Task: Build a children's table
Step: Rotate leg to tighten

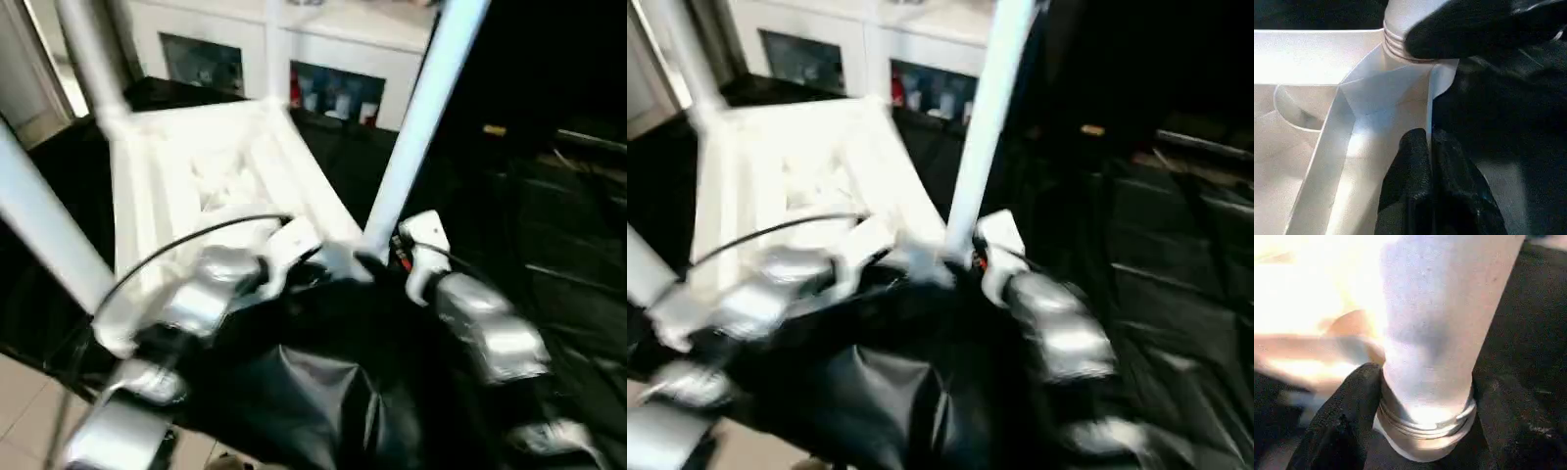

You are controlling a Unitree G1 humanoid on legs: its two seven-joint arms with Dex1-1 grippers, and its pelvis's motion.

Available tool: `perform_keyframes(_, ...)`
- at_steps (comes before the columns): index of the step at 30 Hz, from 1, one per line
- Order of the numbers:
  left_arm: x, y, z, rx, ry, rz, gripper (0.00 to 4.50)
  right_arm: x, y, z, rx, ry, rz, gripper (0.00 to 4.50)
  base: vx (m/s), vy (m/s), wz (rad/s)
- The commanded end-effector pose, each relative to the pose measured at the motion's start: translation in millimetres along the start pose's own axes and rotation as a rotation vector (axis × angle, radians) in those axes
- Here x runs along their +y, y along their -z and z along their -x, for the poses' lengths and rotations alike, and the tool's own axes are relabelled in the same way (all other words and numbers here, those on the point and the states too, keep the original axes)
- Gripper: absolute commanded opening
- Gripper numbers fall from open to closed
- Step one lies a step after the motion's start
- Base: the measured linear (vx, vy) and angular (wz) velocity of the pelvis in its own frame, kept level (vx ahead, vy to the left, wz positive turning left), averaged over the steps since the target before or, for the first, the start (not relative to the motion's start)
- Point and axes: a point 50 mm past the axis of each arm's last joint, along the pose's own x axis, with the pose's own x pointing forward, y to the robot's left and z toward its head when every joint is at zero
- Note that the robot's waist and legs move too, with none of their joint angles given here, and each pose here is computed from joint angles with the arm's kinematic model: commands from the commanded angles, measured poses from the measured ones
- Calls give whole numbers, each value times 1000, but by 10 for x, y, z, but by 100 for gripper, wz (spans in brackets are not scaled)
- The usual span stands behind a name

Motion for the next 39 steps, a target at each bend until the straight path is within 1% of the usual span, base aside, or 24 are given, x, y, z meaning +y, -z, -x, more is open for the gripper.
perform_keyframes(1, 17, -78, -122, -25, -134, 46, 0, 182, 155, -83, 68, 15, -20, 263, 0, 0, 0)
perform_keyframes(2, -12, -108, -179, -21, -145, 38, 0, 282, 132, -122, 58, -12, -21, 263, 0, 0, 0)
perform_keyframes(3, -27, -121, -203, -19, -144, 32, 0, 329, 118, -137, 51, -29, -20, 263, 0, 0, 0)
perform_keyframes(5, -49, -150, -231, -28, -131, 22, 0, 363, 91, -150, 31, -44, -24, 263, 0, 0, 0)
perform_keyframes(7, -68, -184, -238, -44, -101, 0, 0, 355, 29, -148, -23, -56, -50, 263, 0, 0, 0)
perform_keyframes(8, -70, -190, -242, -47, -96, -11, 0, 352, 10, -150, -41, -53, -58, 298, 0, 0, 0)
perform_keyframes(9, -84, -172, -225, -37, -53, -35, 0, 301, -48, -136, -82, -52, -53, 298, 0, 0, 0)
perform_keyframes(10, -85, -170, -224, -36, -50, -36, 0, 298, -52, -135, -85, -51, -52, 332, 0, 0, 0)
perform_keyframes(12, -87, -156, -201, -41, -18, -47, 0, 226, -91, -118, -108, -40, -17, 338, 0, 0, 0)
perform_keyframes(14, -66, -130, -166, -47, 3, -44, 0, 130, -126, -86, -126, -49, 21, 366, 0, 0, 0)
perform_keyframes(15, -54, -113, -136, -52, 20, -45, 0, 77, -147, -59, -130, -70, 35, 366, 0, 0, 0)
perform_keyframes(17, -33, -84, -66, -69, 60, -45, 0, 1, -163, 10, -109, -159, 70, 383, 0, 0, 0)
perform_keyframes(18, -20, -66, -18, -77, 86, -43, 0, -37, -162, 60, -88, -218, 106, 383, 0, 0, 0)
perform_keyframes(19, -14, -55, 47, -94, 129, -62, 0, -69, -158, 131, -60, -302, 156, 403, 0, 0, 0)
perform_keyframes(20, -13, -52, 69, -100, 144, -70, 0, -78, -155, 156, -50, -330, 172, 403, 0, 0, 0)
perform_keyframes(23, -14, -21, 185, -110, 226, -98, 0, -104, -130, 285, 11, -463, 228, 436, 0, 0, 0)
perform_keyframes(25, -32, -10, 273, -123, 295, -119, 0, -103, -106, 382, 53, -553, 264, 436, 0, 0, 0)
perform_keyframes(26, -42, 7, 374, -125, 360, -134, 0, -101, -85, 482, 93, -639, 289, 436, 0, 0, 0)
perform_keyframes(29, -52, 59, 492, -94, 428, -152, 0, -101, -68, 570, 136, -708, 292, 436, 0, 0, 0)
perform_keyframes(32, -50, 84, 552, -84, 451, -145, 0, -111, -50, 597, 161, -725, 301, 436, 0, 0, 0)
perform_keyframes(34, -51, 86, 576, -87, 457, -144, 0, -121, -44, 600, 168, -719, 303, 436, 0, 0, 0)
perform_keyframes(39, -56, 96, 606, -86, 460, -142, 0, -102, -68, 615, 161, -737, 276, 436, 0, 0, 0)
